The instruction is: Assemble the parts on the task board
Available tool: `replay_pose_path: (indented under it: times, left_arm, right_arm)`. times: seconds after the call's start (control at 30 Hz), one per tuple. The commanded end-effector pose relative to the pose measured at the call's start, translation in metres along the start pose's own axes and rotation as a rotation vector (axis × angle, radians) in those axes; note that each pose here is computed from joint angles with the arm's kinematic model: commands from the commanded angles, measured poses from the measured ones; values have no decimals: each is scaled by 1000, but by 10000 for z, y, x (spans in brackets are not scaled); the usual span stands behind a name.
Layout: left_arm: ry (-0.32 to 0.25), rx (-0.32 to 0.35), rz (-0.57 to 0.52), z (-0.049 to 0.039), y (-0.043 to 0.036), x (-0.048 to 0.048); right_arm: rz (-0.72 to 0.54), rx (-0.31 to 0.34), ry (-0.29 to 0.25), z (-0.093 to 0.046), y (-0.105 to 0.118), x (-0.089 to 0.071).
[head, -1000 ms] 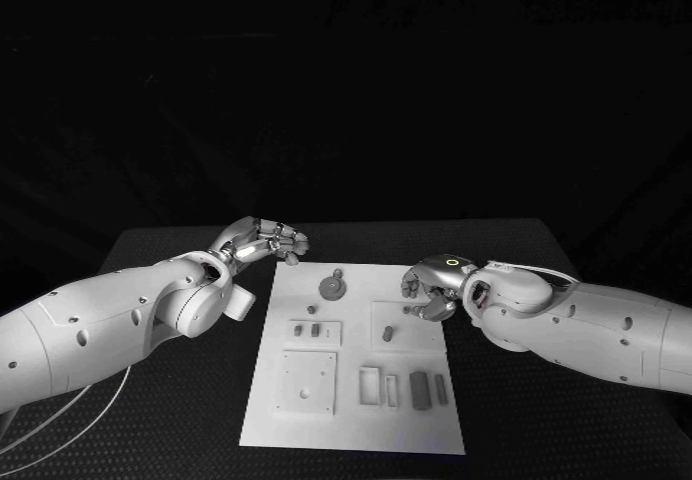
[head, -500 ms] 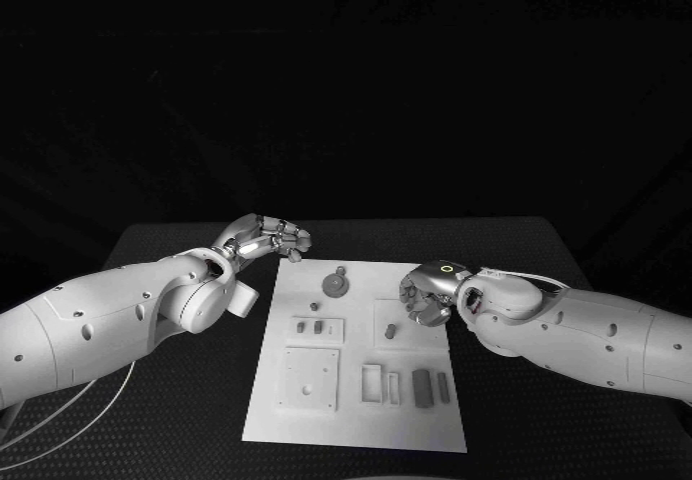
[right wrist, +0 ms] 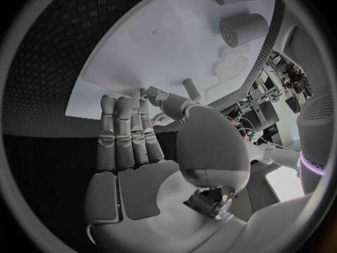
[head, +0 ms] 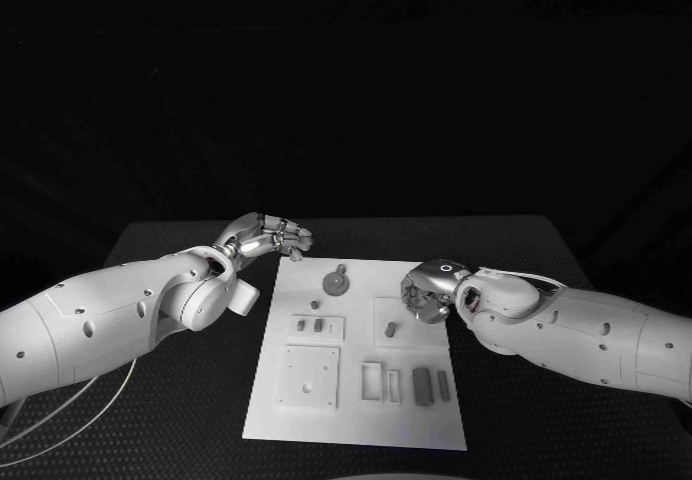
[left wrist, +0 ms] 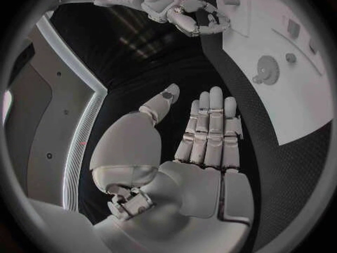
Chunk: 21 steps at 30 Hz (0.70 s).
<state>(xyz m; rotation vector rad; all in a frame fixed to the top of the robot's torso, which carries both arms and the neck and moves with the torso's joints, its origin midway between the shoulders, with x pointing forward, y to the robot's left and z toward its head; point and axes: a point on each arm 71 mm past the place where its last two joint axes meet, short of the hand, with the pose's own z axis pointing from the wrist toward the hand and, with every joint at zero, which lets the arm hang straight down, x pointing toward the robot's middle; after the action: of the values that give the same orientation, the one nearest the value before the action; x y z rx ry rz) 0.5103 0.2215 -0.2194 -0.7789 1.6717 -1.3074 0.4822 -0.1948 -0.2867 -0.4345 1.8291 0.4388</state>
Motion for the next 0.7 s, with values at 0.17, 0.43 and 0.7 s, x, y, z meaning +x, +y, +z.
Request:
replay_pose_path:
  times: [0.17,0.43,0.7]
  left_arm:
    - [24,3,-18,-1,-12,30]
    - [26,2,-18,-1,-12,31]
    - [26,2,-19,1,-15,36]
  right_arm:
    - [-29,-2,16,16,0,96]
    - [-30,-12,23,34,44,123]
    - [-62,-4,23,28,36,158]
